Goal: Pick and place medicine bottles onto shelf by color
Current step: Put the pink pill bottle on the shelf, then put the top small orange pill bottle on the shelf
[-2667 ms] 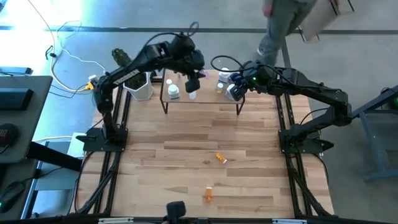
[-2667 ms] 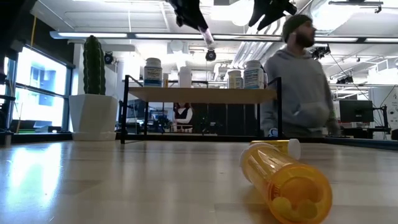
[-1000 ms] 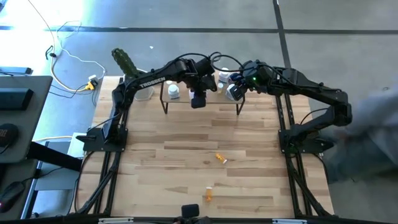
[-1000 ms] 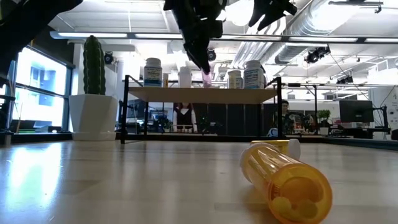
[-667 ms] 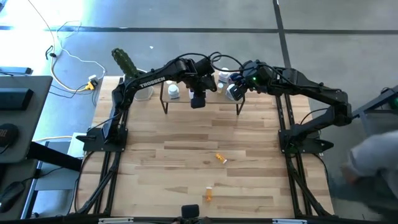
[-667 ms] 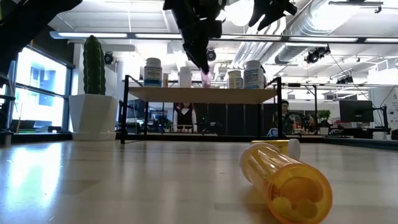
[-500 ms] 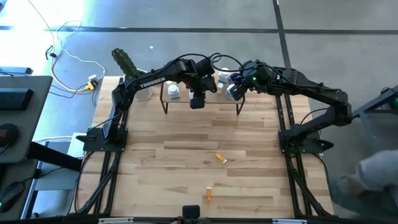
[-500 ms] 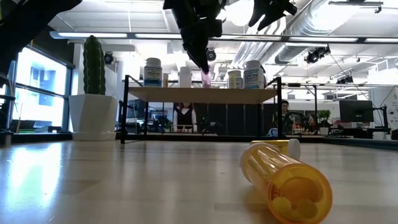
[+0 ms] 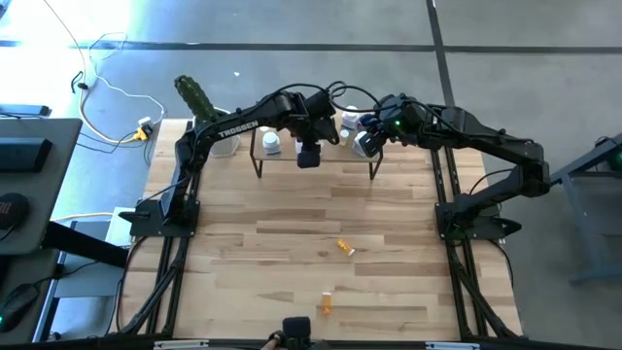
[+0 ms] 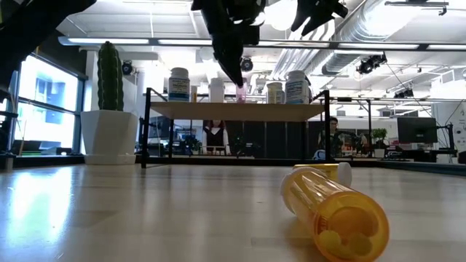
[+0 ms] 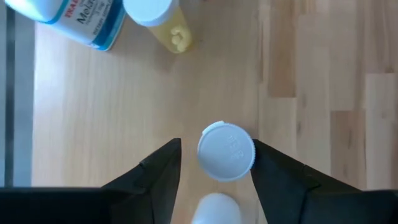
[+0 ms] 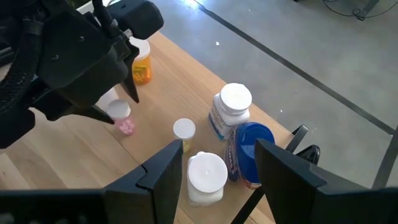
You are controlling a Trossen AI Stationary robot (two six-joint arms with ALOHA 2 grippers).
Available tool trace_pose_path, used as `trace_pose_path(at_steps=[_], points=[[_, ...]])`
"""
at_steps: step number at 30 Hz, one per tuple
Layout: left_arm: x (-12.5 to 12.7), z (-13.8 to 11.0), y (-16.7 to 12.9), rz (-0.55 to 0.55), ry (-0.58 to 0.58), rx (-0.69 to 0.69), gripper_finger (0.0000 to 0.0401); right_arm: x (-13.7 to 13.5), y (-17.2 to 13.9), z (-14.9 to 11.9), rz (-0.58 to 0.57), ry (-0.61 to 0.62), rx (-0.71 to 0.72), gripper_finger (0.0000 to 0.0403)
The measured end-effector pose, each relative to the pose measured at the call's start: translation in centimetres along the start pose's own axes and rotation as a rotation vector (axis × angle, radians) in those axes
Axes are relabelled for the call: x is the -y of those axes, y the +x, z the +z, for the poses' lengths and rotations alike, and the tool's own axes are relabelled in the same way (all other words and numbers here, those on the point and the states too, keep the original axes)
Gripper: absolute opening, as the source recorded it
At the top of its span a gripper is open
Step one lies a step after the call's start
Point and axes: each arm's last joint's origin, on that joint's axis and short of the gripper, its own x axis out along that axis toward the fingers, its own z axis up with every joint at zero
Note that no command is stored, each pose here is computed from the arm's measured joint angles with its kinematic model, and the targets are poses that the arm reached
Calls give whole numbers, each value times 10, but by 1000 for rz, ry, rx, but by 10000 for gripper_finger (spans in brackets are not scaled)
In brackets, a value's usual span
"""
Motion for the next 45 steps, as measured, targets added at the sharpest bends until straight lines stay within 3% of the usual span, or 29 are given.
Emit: trace_pose_path(at_steps=[28,45], points=[[2,1,-2,15,51,-6,184,0,0,0,0,2,0,190],[4,1,-27,52,69,38,184,0,0,0,1,25,0,190]])
